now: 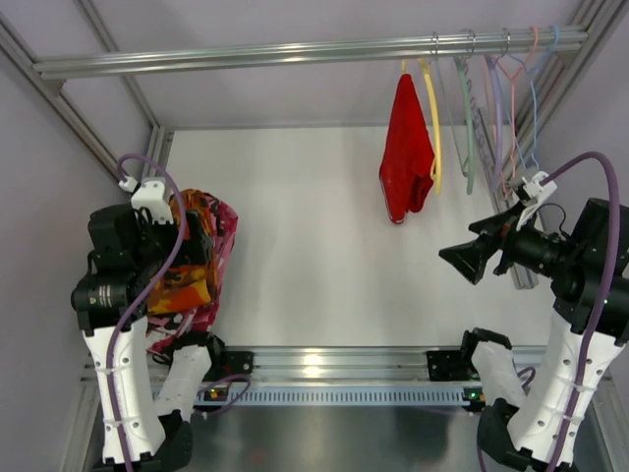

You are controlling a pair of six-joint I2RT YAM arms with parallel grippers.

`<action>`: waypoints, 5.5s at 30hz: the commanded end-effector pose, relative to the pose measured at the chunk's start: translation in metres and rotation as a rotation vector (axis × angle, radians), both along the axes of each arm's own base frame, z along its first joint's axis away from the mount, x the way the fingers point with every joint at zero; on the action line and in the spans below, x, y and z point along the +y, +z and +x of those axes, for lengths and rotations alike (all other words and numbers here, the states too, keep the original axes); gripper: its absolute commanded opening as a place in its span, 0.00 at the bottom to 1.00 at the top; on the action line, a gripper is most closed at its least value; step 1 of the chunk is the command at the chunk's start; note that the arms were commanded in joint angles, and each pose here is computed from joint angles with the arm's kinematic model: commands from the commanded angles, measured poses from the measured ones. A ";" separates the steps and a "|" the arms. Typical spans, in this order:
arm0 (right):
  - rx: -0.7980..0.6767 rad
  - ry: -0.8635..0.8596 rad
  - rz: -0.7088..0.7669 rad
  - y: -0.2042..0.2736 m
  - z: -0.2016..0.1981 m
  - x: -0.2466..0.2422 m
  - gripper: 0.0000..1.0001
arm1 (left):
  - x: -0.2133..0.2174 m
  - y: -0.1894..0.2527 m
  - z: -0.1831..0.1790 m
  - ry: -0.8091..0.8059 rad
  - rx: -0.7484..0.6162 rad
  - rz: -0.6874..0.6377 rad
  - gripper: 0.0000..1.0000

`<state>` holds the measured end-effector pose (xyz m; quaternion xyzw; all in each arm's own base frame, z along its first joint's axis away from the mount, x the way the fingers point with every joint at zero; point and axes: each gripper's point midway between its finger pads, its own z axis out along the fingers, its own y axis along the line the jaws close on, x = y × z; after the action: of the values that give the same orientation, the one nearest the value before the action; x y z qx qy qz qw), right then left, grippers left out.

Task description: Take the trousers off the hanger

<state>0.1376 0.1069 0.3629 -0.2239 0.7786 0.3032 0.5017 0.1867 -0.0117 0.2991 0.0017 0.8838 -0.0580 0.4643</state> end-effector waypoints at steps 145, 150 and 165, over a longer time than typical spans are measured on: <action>0.290 0.225 0.847 0.239 0.109 0.077 0.00 | -0.015 0.025 0.020 -0.046 -0.145 -0.082 0.98; 0.367 0.241 0.834 0.207 0.100 0.085 0.00 | -0.046 0.036 0.007 -0.227 -0.241 -0.128 0.98; 0.319 0.380 0.842 0.184 0.050 0.104 0.00 | -0.079 0.054 0.048 -0.416 -0.418 -0.286 0.95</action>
<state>0.2291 0.2131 0.4882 0.0414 0.6822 0.6933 0.2285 0.2153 -0.0836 0.3272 0.1027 0.7786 -0.2525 0.5653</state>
